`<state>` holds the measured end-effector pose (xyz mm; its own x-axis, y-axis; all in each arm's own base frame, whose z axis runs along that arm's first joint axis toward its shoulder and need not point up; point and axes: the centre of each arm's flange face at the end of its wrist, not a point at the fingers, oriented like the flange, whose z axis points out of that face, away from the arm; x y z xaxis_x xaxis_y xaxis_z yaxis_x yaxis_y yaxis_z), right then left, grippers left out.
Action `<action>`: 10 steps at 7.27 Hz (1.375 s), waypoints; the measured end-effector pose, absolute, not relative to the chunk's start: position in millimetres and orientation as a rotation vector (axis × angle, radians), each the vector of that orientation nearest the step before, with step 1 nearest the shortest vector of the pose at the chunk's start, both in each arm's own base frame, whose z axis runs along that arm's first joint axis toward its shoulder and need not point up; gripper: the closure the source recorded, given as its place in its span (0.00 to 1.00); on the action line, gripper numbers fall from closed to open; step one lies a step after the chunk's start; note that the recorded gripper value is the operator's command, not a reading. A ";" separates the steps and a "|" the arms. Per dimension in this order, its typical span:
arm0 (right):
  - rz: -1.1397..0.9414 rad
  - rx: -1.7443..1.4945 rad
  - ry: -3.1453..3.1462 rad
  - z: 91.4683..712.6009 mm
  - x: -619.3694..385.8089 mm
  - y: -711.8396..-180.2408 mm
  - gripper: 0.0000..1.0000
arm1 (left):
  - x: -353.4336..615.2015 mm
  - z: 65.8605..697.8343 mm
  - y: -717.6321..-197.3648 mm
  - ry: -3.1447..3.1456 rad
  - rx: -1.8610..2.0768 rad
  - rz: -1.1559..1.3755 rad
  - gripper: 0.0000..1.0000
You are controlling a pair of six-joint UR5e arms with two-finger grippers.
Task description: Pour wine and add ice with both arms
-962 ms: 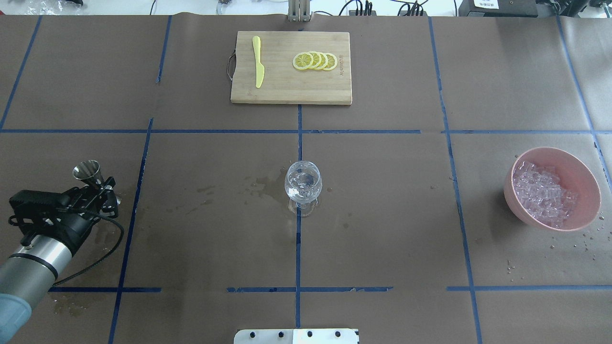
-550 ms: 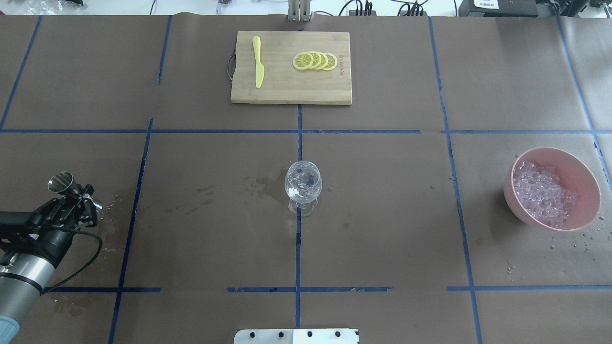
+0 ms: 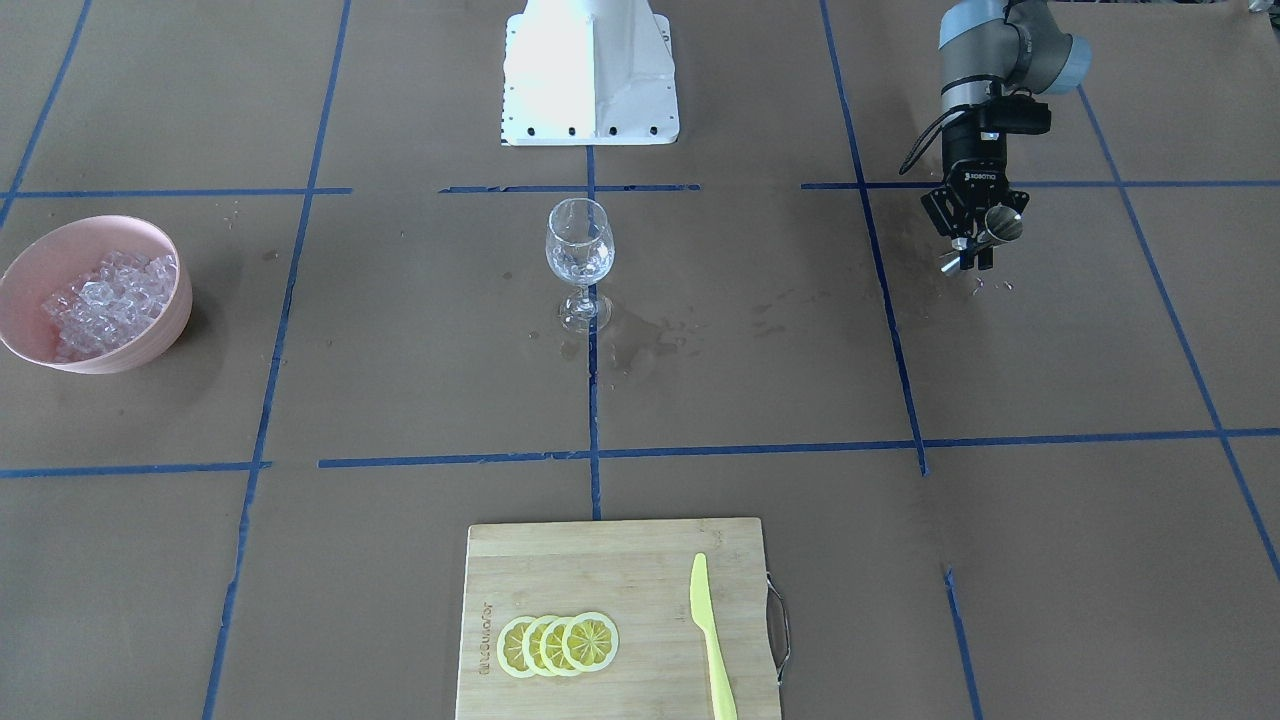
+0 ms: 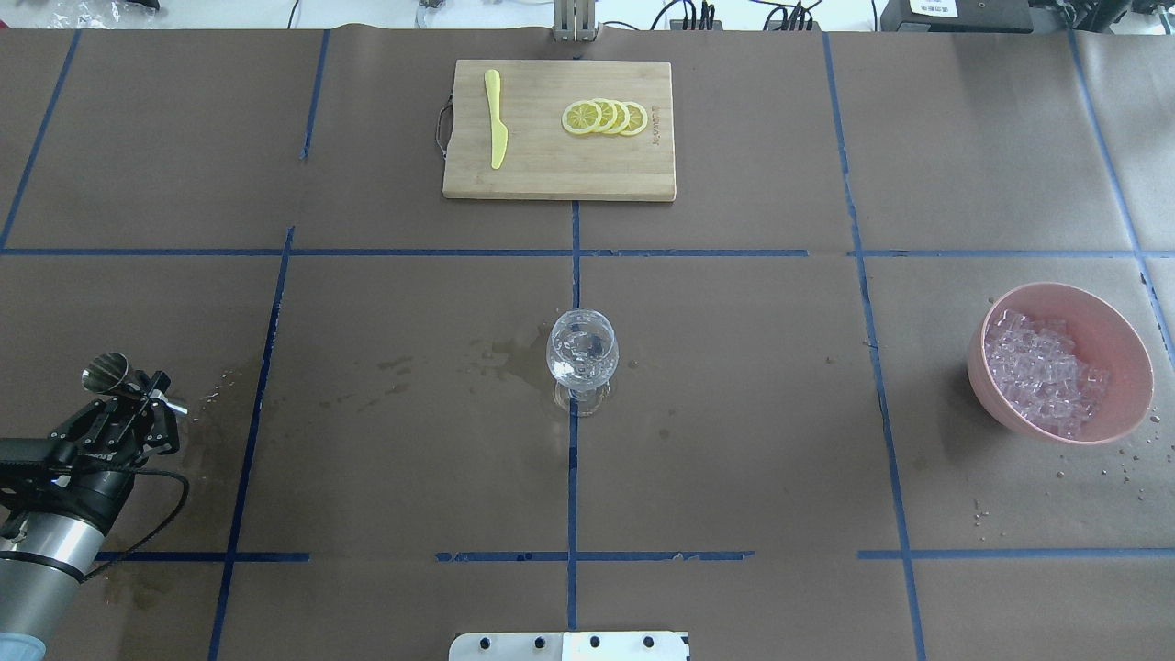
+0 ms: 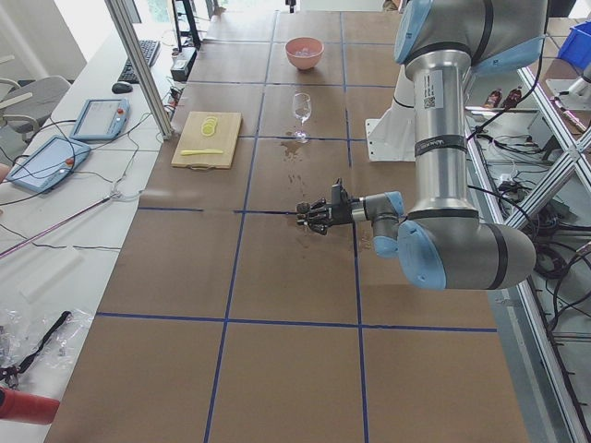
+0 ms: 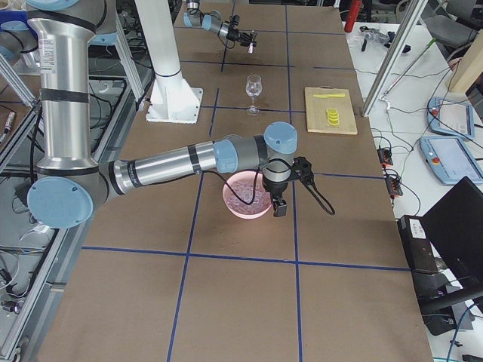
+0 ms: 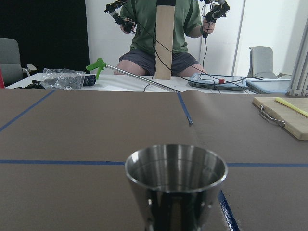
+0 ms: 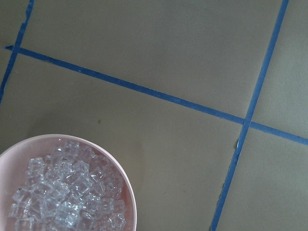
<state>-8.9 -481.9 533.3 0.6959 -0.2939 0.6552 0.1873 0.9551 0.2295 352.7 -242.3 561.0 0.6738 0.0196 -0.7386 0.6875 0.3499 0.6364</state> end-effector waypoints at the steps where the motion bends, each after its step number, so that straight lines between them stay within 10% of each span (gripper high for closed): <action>1: -0.269 0.149 -0.755 533.3 -8.8 -481.8 0.00 | 354.5 563.6 -241.2 0.735 1.153 -0.491 1.00; 10: -0.269 0.148 -0.755 533.8 -9.0 -481.1 0.00 | 377.4 574.1 -236.5 0.740 1.153 -0.489 1.00</action>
<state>-9.0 -481.1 533.8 0.6959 -0.2931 0.6556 0.1876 0.9554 0.2281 377.4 -236.5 574.1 0.6714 0.0224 -0.7407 0.6905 0.3441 0.6363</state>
